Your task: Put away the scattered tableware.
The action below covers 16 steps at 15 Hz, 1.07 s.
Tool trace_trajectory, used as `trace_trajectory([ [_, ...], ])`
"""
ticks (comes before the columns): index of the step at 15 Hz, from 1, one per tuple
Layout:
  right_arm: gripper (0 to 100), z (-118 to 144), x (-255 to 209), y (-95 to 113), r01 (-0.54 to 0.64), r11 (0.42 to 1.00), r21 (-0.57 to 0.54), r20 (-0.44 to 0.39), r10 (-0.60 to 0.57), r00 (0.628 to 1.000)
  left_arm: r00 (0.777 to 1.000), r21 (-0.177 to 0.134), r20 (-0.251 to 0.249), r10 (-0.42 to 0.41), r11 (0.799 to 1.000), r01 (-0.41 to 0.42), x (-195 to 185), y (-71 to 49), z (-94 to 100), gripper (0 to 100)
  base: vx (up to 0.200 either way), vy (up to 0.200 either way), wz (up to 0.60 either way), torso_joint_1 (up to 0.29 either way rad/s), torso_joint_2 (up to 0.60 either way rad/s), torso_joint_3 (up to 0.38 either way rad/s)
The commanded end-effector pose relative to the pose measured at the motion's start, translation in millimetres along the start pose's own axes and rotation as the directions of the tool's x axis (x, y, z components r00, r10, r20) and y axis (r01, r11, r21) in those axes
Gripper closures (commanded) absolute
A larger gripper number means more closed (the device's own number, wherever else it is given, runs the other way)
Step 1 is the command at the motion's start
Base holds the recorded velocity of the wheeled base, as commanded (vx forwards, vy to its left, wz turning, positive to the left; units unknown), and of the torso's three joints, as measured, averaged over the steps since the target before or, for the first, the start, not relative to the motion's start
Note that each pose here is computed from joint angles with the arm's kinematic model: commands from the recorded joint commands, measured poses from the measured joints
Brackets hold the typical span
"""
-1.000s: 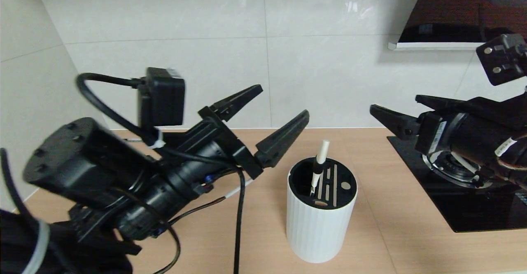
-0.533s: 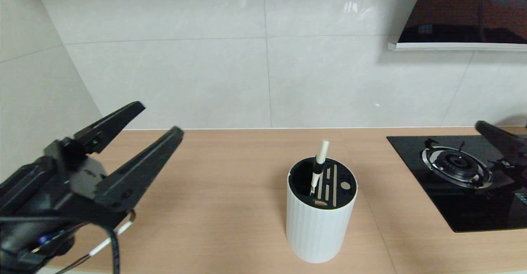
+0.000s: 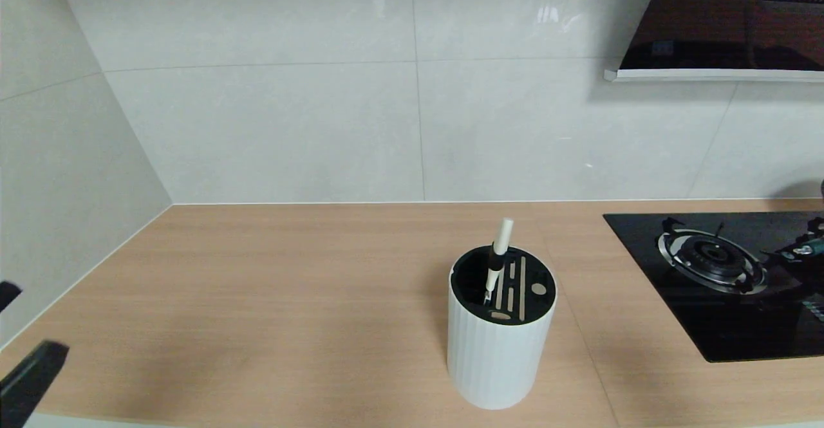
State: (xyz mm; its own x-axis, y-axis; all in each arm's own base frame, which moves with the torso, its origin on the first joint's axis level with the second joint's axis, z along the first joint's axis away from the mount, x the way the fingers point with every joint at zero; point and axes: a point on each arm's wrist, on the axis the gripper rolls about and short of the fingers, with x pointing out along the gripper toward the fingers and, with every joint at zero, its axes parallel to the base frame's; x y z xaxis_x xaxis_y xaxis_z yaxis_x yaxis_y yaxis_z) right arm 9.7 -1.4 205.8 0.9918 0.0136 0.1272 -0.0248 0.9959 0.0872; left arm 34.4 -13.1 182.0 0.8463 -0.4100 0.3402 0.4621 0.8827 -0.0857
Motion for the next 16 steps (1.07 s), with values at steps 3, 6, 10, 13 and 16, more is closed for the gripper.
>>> trace_trajectory([
  [3,0,-28,-56,-4,0.098,0.992,-0.076,0.15,-0.085,0.985,0.985,0.115,0.154,0.074,0.989,-0.093,-76,-27.4,11.4,0,0.0,0.0,0.0,0.0,0.0,0.0],
  [6,0,-54,-67,-5,0.143,0.985,-0.097,0.174,-0.125,0.977,0.986,0.145,0.133,0.099,0.982,-0.118,-85,-30.9,-5.5,0,0.0,0.0,0.0,0.0,0.0,0.0],
  [10,0,-87,-55,-10,0.229,0.968,-0.1,0.092,-0.22,0.971,0.958,0.201,-0.017,0.285,0.94,-0.276,-82,-13.5,-53.5,0,0.0,0.0,0.0,0.0,0.0,0.0],
  [13,0,-105,-49,-12,0.229,0.97,-0.079,0.082,-0.223,0.971,0.836,0.294,-0.289,0.466,0.875,-0.385,-91,-5.8,-83.8,0,0.0,0.0,0.0,0.0,0.0,0.0],
  [16,0,-120,-49,-13,0.223,0.97,-0.1,-0.065,-0.23,0.971,0.847,0.26,-0.269,0.458,0.881,-0.394,-90,-6.0,-82.0,0,0.0,0.0,0.0,0.0,0.0,0.0],
])
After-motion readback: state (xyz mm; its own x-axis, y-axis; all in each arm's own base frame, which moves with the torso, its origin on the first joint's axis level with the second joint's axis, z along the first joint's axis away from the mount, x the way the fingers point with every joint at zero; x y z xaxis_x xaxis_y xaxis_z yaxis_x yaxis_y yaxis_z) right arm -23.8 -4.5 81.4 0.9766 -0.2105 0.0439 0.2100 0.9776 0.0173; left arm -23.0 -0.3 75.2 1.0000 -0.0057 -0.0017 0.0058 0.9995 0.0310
